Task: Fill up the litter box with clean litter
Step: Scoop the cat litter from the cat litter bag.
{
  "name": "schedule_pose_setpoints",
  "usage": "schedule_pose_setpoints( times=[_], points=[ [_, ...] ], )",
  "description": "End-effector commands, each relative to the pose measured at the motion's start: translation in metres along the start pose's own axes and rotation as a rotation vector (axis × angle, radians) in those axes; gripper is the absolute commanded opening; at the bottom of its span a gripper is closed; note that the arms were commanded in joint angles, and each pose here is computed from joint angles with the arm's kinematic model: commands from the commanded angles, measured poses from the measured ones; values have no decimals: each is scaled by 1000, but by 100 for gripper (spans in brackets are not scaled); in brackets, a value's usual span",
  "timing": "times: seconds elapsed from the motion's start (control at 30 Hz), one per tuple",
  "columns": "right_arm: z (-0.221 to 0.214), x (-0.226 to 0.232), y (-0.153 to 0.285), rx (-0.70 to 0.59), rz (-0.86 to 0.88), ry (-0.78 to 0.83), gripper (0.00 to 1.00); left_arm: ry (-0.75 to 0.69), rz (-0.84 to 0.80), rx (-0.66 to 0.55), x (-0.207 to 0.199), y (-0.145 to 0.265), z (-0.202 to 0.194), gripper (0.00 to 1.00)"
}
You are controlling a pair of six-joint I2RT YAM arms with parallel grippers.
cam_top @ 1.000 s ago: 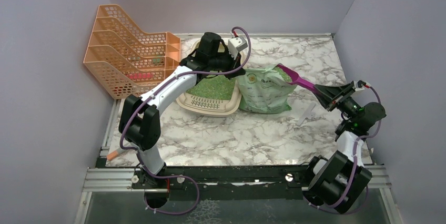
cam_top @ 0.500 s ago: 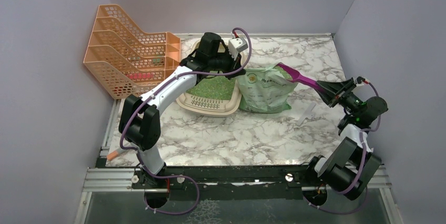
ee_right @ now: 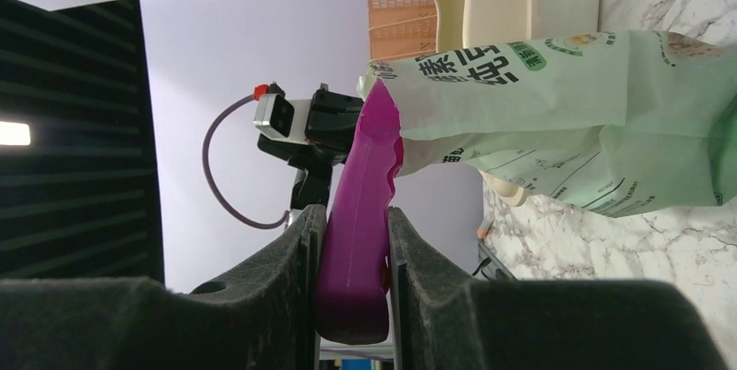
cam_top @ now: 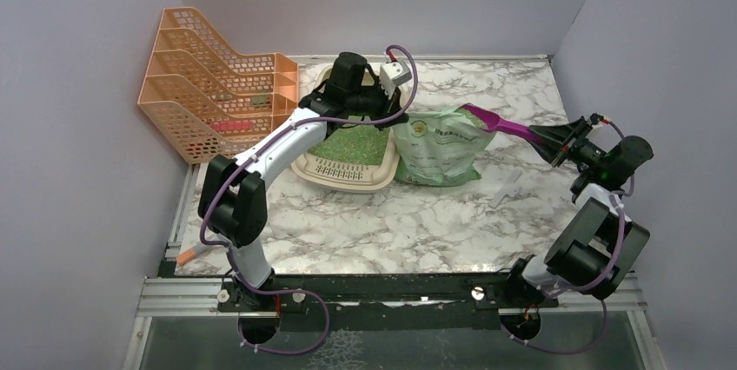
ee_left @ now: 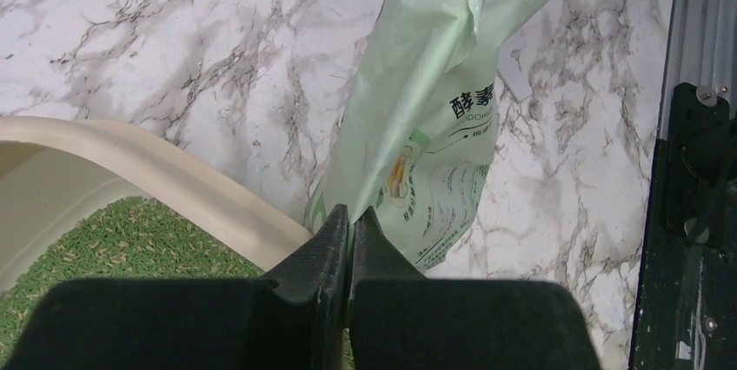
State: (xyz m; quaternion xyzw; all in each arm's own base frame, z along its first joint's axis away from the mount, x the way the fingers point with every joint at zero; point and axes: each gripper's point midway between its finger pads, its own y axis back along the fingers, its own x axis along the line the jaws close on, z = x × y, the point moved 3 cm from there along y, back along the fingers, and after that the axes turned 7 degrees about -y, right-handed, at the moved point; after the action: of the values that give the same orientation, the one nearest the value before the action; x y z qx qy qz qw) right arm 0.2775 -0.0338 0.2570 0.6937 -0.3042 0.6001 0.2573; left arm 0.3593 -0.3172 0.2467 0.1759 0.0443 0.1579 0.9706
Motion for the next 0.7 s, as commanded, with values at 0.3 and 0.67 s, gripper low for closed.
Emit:
schedule_pose_setpoints(
  times=[0.3,0.67],
  points=[
    [19,18,21,-97,17,69,1,-79,153,-48,44,16,29,0],
    [14,59,20,-135,-23,163,1,-150,102,-13,31,1,37,0]
  ],
)
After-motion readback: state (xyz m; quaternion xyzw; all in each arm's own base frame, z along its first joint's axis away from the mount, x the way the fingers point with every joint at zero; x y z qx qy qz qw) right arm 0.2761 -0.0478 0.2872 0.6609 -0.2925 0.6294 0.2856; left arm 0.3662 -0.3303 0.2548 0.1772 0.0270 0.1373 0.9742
